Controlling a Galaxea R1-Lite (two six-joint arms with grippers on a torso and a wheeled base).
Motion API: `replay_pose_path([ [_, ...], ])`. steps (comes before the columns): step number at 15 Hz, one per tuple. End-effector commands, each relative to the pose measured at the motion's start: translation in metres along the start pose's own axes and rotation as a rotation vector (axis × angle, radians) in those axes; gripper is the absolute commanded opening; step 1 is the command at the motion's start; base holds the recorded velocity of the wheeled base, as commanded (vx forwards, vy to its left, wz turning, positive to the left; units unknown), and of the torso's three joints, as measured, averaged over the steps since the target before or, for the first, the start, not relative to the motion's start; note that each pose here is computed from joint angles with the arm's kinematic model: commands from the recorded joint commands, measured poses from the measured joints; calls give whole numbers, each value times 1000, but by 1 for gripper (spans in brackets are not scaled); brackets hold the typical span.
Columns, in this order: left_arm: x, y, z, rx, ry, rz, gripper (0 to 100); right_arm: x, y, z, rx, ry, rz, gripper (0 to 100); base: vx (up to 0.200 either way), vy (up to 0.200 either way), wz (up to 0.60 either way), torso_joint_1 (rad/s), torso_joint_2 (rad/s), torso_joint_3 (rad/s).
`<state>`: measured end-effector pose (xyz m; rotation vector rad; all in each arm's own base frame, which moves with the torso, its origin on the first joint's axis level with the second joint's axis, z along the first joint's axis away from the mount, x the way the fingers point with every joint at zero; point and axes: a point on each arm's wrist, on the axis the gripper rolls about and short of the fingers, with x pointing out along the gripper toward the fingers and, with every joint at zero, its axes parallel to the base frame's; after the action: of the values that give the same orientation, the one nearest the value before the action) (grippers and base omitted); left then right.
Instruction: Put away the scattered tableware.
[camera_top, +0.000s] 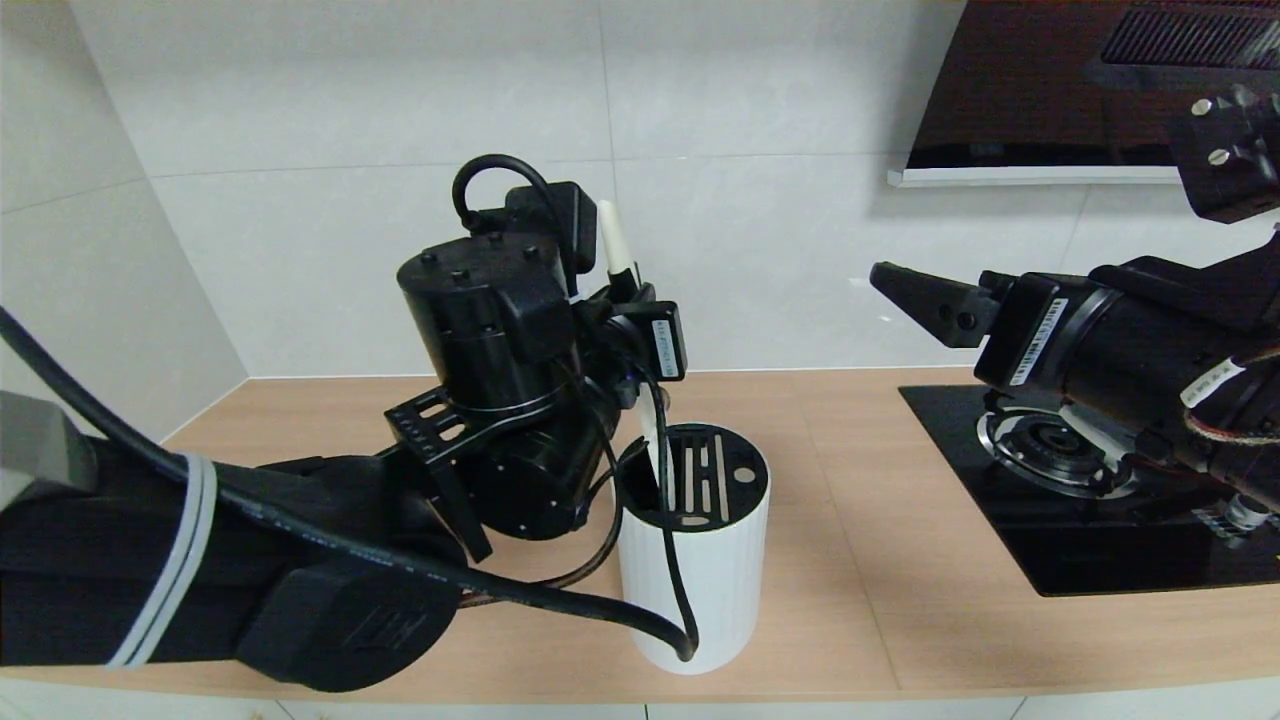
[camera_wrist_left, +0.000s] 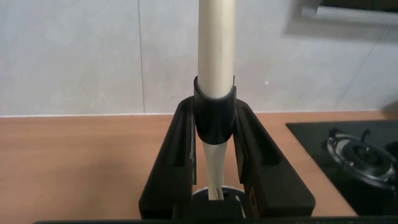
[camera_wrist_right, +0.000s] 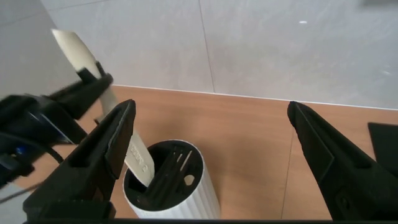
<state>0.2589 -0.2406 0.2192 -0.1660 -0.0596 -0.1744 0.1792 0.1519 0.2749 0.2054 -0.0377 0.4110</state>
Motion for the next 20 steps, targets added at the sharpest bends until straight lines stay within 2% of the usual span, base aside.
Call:
replay_pose_path([
  [1, 2, 0, -13, 23, 33, 3, 0, 0, 0, -1, -1, 2, -1, 100, 0, 0, 0, 0, 0, 0],
  [7, 3, -9, -50, 77, 121, -9, 0, 1, 0, -2, -2, 7, -1, 100, 0, 0, 0, 0, 0, 0],
  [11, 7, -8, -69, 107, 154, 36, 0, 1, 0, -3, -4, 11, -1, 100, 0, 0, 0, 0, 0, 0],
  [20, 1, -8, -79, 123, 185, 27, 0, 0, 0, -4, -5, 16, 10, 100, 0, 0, 0, 0, 0, 0],
])
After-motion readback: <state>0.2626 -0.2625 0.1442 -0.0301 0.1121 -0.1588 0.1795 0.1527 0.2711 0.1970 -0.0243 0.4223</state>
